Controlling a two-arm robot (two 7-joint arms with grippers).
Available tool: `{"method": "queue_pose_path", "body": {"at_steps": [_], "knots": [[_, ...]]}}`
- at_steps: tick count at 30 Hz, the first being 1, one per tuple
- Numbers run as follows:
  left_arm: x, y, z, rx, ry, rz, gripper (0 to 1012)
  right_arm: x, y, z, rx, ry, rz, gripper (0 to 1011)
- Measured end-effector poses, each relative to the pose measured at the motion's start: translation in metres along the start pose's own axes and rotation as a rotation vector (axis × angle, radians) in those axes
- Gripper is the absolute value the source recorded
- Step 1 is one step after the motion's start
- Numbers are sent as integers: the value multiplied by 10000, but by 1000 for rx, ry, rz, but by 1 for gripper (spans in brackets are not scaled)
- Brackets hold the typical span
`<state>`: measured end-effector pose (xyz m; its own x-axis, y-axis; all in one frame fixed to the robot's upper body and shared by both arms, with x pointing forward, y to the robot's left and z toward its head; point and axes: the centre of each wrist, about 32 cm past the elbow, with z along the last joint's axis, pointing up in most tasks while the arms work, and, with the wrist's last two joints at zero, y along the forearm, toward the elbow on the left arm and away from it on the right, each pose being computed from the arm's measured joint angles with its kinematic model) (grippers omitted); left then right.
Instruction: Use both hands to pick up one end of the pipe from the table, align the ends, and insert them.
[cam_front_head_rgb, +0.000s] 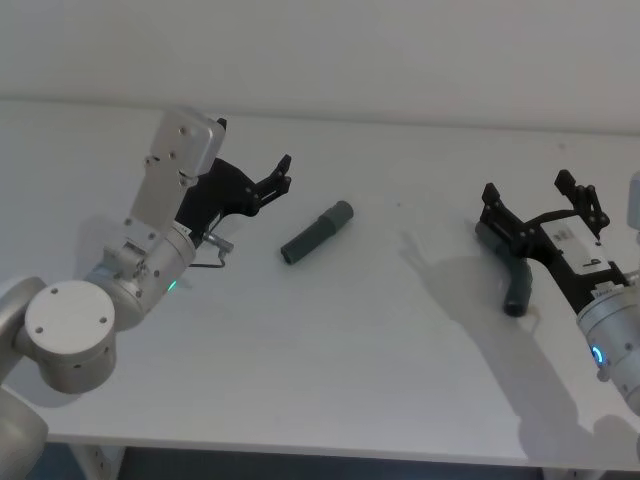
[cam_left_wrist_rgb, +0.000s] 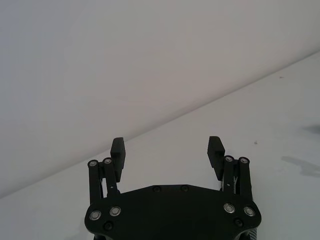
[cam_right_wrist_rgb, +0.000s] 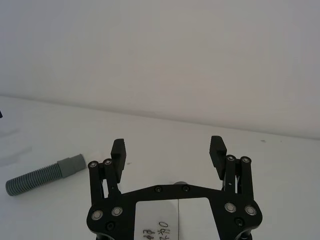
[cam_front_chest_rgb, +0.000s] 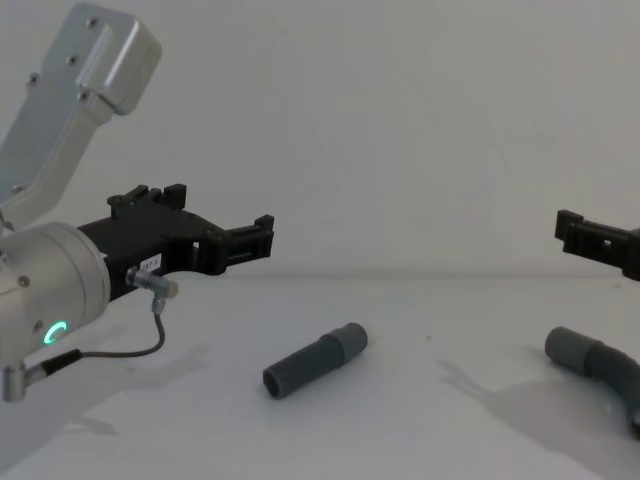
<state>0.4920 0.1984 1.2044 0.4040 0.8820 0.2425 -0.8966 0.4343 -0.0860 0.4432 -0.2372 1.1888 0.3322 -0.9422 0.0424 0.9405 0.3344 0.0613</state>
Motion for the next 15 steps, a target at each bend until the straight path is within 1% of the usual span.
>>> {"method": "queue_pose_path", "body": {"at_steps": [15], "knots": [[0, 0, 0, 0, 0, 0, 1000, -1, 1, 0, 0, 0, 1, 1001]]}}
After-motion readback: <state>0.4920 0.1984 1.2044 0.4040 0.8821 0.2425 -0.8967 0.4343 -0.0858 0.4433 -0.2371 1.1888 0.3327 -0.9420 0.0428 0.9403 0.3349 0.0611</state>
